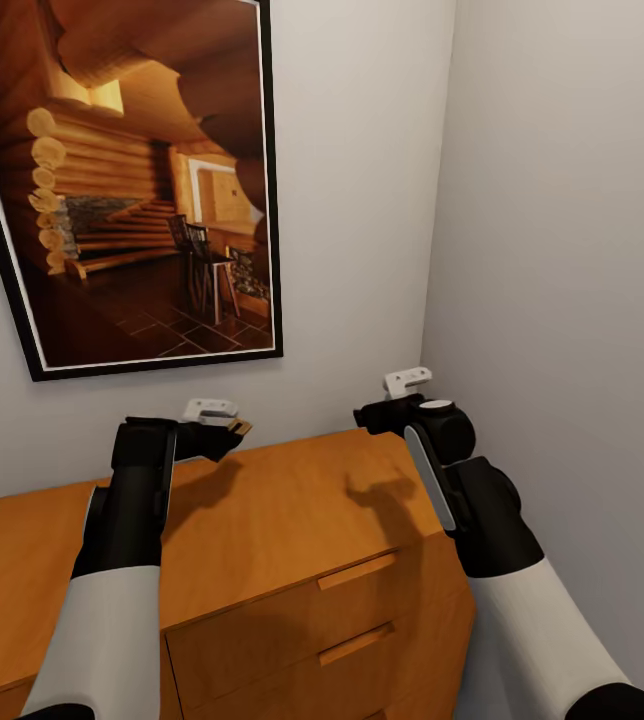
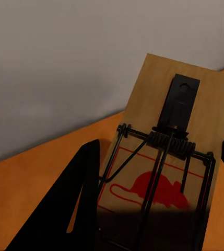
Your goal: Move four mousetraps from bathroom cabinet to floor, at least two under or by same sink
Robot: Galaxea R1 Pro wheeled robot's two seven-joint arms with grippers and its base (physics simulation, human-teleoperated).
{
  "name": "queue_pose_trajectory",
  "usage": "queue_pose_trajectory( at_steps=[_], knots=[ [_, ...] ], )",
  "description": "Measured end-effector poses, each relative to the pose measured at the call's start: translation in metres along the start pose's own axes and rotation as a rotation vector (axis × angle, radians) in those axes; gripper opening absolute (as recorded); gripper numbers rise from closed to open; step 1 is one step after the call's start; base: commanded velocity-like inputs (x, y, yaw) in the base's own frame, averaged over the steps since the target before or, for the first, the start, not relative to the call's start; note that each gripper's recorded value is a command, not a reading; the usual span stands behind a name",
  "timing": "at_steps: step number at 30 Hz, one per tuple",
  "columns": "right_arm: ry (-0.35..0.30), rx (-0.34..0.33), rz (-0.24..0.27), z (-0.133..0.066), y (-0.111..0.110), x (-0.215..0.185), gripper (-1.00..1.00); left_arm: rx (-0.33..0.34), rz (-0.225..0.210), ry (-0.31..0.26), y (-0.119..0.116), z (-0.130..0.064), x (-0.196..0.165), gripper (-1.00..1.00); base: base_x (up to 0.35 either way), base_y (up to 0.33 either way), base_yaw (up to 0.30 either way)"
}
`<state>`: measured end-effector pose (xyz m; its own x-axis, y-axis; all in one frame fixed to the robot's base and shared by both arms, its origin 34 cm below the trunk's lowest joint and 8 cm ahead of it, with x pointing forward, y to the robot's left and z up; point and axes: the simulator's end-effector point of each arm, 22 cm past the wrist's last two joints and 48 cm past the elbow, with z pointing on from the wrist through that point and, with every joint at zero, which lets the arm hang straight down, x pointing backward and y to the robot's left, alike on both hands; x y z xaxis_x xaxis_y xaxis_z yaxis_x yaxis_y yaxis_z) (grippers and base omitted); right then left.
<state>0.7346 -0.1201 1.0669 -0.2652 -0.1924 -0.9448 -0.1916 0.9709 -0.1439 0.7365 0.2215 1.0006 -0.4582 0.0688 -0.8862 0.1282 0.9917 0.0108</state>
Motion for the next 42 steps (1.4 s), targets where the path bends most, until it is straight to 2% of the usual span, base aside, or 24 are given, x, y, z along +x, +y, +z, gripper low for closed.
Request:
queue_pose_trajectory(
  at_steps=[10, 24, 31, 42],
  knots=[
    [-0.001, 0.003, 0.001, 0.000, -0.001, 0.000, 1.00, -0.001, 0.000, -0.011, 0.000, -0.002, -0.003, -1.00, 0.000, 0.000, 0.091],
    [-0.001, -0.003, -0.002, 0.000, 0.002, 0.000, 1.00, -0.006, -0.004, -0.013, 0.003, -0.002, -0.003, -1.00, 0.000, 0.000, 0.269],
    [-0.006, -0.020, 0.003, -0.001, 0.012, -0.003, 1.00, -0.008, -0.004, -0.013, 0.004, -0.002, -0.003, -1.00, 0.000, 0.000, 0.281],
    [-0.007, -0.027, 0.002, -0.002, 0.016, -0.004, 1.00, -0.009, -0.004, -0.012, 0.004, -0.002, -0.003, -1.00, 0.000, 0.000, 0.279]
  ],
)
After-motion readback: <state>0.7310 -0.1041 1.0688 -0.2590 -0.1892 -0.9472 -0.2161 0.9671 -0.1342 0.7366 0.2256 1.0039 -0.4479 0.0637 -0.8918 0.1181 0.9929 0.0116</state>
